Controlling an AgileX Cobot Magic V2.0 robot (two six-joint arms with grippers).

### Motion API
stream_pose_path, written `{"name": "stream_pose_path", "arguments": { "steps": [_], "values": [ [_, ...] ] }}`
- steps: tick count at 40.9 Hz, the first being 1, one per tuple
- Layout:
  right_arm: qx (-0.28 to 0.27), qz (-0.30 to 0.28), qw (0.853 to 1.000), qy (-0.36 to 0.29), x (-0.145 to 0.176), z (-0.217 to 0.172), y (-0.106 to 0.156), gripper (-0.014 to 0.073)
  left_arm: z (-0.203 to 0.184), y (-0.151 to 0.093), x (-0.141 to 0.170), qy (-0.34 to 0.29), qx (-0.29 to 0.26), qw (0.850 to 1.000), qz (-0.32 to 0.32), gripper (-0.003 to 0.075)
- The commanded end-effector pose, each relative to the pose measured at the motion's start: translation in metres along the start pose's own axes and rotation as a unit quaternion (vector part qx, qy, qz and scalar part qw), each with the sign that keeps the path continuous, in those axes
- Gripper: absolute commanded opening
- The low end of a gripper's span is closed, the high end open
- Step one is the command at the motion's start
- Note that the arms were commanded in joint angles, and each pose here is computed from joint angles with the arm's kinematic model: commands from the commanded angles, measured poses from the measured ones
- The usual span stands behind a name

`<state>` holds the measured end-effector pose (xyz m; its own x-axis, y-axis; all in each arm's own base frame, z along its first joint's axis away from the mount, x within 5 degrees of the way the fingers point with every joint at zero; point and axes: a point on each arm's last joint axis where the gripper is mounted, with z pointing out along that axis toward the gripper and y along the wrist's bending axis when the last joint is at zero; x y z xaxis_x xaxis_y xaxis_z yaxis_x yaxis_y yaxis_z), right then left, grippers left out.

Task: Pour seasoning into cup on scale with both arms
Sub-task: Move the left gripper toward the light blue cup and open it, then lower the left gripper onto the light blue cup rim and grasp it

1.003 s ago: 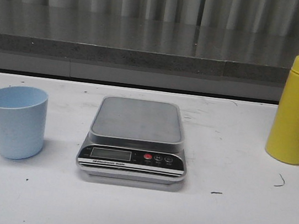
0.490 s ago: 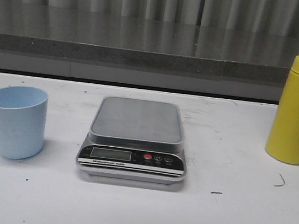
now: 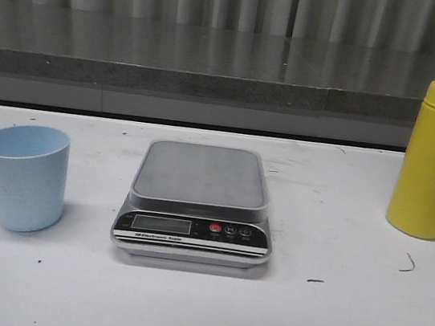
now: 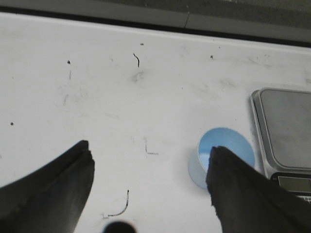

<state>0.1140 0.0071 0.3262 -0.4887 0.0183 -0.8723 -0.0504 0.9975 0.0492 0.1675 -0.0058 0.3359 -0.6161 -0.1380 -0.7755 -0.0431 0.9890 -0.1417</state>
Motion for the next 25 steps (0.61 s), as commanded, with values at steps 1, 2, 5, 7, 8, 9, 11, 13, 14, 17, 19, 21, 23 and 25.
{"name": "stream_pose_path", "arguments": {
  "steps": [1,2,5,7,8,9,11,13,14,17,19,21,23,25],
  "values": [
    [0.002,0.001,0.999,-0.044,-0.014,-0.004,0.000,0.0582,0.000,-0.008,-0.018,-0.009,0.019,1.000,-0.005,0.0473],
    [0.002,0.001,0.999,-0.044,-0.014,-0.004,0.000,0.0582,0.002,-0.010,-0.019,0.004,0.020,1.000,-0.002,0.0473],
    [0.002,0.001,0.999,-0.044,-0.014,-0.004,0.000,0.0582,0.012,-0.018,-0.023,0.042,0.033,0.998,0.026,0.0473],
    [0.002,0.001,0.999,-0.044,-0.014,-0.004,0.000,0.0582,0.018,-0.024,-0.024,0.060,0.041,0.997,0.040,0.0473],
    [0.002,0.001,0.999,-0.044,-0.014,-0.004,0.000,0.0582,0.023,-0.028,-0.024,0.067,0.046,0.996,0.046,0.0473],
    [0.002,0.001,0.999,-0.044,-0.014,-0.004,0.000,0.0582,0.027,-0.031,-0.024,0.074,0.050,0.995,0.050,0.0473],
    [0.002,0.001,0.999,-0.043,-0.014,-0.004,0.000,0.0582,0.035,-0.038,-0.025,0.086,0.058,0.993,0.061,0.0473],
    [0.002,0.001,0.999,-0.043,-0.014,-0.004,0.000,0.0582,0.044,-0.043,-0.025,0.101,0.062,0.991,0.067,0.0473],
    [0.002,0.001,0.999,-0.043,-0.014,-0.004,0.000,0.0582,0.048,-0.045,-0.025,0.106,0.064,0.990,0.070,0.0473],
    [0.002,0.001,0.999,-0.043,-0.014,-0.004,0.000,0.0582,0.063,-0.051,-0.026,0.127,0.065,0.987,0.076,0.0473],
    [0.002,0.001,0.999,-0.043,-0.014,-0.004,0.000,0.0582,0.073,-0.053,-0.027,0.139,0.064,0.985,0.077,0.0473],
    [0.002,0.001,0.999,-0.043,-0.014,-0.004,0.000,0.0582,0.083,-0.056,-0.028,0.152,0.063,0.983,0.079,0.0473],
    [0.002,0.001,0.999,-0.043,-0.014,-0.004,0.000,0.0582,0.094,-0.057,-0.027,0.166,0.060,0.981,0.079,0.0473],
    [0.002,0.001,0.999,-0.043,-0.014,-0.004,0.000,0.0582,0.104,-0.058,-0.027,0.177,0.058,0.979,0.079,0.0473]
  ]
}}
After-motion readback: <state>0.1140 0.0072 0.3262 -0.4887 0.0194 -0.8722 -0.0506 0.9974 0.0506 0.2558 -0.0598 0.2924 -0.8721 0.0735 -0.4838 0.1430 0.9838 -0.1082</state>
